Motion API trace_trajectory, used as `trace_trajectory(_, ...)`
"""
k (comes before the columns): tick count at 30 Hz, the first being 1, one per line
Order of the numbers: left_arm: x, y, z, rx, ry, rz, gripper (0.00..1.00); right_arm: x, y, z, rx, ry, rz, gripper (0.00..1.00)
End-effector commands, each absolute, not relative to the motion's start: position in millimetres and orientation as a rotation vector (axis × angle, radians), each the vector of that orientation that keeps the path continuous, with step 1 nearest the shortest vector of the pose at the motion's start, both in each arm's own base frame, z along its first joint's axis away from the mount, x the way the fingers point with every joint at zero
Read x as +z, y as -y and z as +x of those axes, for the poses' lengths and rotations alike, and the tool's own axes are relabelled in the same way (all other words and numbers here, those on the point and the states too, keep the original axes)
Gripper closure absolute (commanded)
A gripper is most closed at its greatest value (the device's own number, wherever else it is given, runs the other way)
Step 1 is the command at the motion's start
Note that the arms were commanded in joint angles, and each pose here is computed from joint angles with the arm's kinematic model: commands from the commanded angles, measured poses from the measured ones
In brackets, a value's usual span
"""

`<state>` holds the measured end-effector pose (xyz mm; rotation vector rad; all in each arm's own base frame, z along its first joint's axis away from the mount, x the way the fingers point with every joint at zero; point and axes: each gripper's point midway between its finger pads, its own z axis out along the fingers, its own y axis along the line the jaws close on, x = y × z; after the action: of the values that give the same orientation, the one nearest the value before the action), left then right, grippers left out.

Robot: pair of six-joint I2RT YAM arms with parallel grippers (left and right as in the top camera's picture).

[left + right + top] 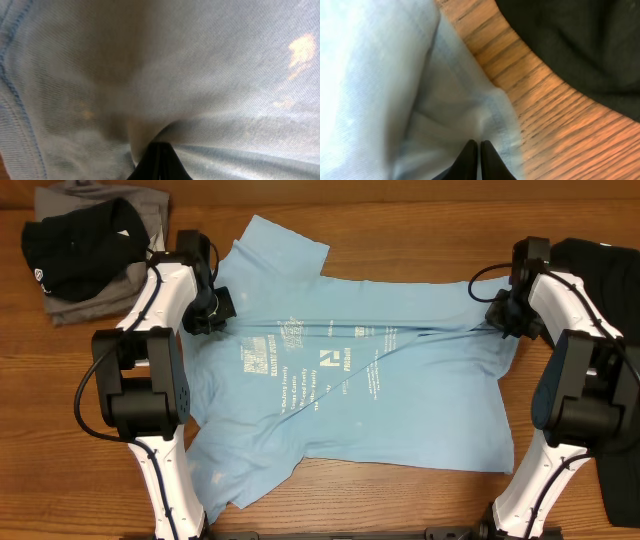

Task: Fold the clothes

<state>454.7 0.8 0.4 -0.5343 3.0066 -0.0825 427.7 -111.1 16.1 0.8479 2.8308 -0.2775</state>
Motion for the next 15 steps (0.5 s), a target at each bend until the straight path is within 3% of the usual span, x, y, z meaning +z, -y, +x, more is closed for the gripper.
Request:
trace_trajectory(1,-31,-52,438,0.191,-3.052,-0.606,0.96,23,125,435,-0.333,-2.781,0.873,0.92)
trace_trajectory(6,-29,-58,440,0.221,-3.038,-0.612,0.94,24,125,437,-0.331,-2.772,0.866,0.89)
trace_trajectory(15,14,-59,459,0.211,-3.002,-0.609,0.74,51,120,440,-0.281,-2.77,0.901,0.96)
